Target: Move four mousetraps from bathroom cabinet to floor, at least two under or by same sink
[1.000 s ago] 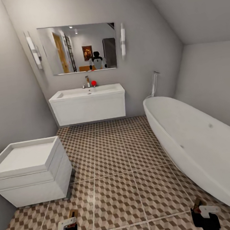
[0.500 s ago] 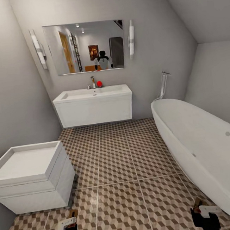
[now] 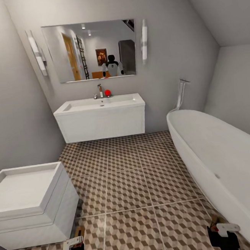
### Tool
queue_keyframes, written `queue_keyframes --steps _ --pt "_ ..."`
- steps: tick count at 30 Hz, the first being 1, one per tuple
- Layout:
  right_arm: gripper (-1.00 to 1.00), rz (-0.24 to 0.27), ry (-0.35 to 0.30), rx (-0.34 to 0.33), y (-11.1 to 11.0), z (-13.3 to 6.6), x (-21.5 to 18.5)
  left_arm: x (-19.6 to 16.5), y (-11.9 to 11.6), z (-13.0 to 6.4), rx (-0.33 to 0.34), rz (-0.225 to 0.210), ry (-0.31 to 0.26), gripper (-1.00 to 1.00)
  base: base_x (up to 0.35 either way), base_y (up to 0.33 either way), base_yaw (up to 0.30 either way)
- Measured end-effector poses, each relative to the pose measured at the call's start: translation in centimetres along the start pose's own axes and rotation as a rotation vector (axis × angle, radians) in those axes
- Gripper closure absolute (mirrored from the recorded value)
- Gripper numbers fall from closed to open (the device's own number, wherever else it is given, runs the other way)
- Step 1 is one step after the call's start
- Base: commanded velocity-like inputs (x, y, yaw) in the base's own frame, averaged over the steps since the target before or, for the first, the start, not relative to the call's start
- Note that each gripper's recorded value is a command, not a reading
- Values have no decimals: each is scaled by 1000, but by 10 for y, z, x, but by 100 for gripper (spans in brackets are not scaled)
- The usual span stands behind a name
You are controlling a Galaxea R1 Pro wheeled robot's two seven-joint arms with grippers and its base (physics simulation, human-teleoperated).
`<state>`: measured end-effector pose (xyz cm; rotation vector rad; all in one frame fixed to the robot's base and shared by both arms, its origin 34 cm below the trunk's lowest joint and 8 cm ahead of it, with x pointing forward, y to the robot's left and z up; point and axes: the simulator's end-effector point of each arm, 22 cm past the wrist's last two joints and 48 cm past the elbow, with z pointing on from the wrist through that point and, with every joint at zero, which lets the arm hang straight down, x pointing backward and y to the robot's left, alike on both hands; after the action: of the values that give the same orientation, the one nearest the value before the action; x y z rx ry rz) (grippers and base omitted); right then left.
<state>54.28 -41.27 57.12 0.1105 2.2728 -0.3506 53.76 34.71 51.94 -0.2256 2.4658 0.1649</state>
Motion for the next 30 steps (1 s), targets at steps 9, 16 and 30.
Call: queue_keyframes --steps 9,16,30 --pt "100 -1 0 -1 1 0 0 0 0 0 0 0 0 100 304 0 0" --pt "100 -1 0 -2 1 0 0 0 0 0 0 0 0 100 304 0 0" --pt "100 -1 0 -2 1 0 0 0 0 0 0 0 0 100 304 0 0"
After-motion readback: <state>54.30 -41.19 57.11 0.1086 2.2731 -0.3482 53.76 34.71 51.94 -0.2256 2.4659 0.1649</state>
